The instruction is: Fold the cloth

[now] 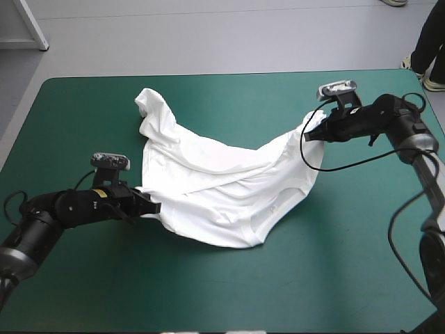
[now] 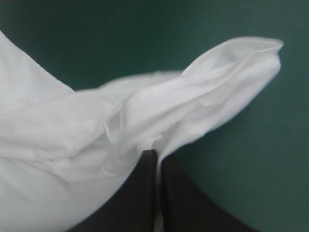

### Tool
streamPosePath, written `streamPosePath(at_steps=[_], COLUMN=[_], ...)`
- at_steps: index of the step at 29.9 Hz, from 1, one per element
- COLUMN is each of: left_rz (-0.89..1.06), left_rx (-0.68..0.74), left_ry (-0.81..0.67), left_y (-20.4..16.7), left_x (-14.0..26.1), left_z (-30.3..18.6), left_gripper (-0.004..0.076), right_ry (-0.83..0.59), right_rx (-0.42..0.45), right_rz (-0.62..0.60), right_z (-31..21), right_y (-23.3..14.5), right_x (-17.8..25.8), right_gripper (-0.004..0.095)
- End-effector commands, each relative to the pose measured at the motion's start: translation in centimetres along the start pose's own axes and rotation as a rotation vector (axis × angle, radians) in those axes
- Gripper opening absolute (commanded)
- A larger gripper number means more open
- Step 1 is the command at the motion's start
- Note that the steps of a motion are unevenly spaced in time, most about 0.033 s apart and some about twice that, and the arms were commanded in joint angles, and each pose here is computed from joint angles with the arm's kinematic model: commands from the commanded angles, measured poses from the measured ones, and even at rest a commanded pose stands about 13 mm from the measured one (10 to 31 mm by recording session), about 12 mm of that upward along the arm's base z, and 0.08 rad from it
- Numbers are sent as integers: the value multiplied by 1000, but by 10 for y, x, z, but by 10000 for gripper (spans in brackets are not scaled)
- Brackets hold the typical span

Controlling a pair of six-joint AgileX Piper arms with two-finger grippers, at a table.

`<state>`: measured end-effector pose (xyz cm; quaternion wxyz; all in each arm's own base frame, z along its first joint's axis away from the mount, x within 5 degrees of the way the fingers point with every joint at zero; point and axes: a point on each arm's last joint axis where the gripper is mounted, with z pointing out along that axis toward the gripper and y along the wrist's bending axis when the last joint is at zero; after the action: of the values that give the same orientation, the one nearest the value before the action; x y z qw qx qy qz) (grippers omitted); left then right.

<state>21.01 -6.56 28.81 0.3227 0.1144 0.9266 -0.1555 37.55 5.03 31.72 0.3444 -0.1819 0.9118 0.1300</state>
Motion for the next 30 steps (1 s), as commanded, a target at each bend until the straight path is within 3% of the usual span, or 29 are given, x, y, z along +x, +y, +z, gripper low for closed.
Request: streamPosePath(at_steps=[1,8,13,20,30], left_rz=[68,226,317,372,463], left_rx=[-46,-153,-252,-352,-385], left_ry=[-244,-633,-873,-1184,-1403], left_y=[-11,-34,-51,-71,-90], left_x=[-43,-102,-119,-106,-73], left_z=[-54,-172,-263,-369,-439], left_gripper=[19,19,19,19,19], right_ry=[-264,-607,-841,-1080,-1363], right_rx=[46,135,198,261,346], right_rz=[-70,-199,-263,-337,-470], right_z=[-91,-221,-299,-380,-483], right_y=[26,71,98,130,173], right_x=[-32,-38,-29,-13,18], right_gripper=[-12,-13,-13,-13,-13])
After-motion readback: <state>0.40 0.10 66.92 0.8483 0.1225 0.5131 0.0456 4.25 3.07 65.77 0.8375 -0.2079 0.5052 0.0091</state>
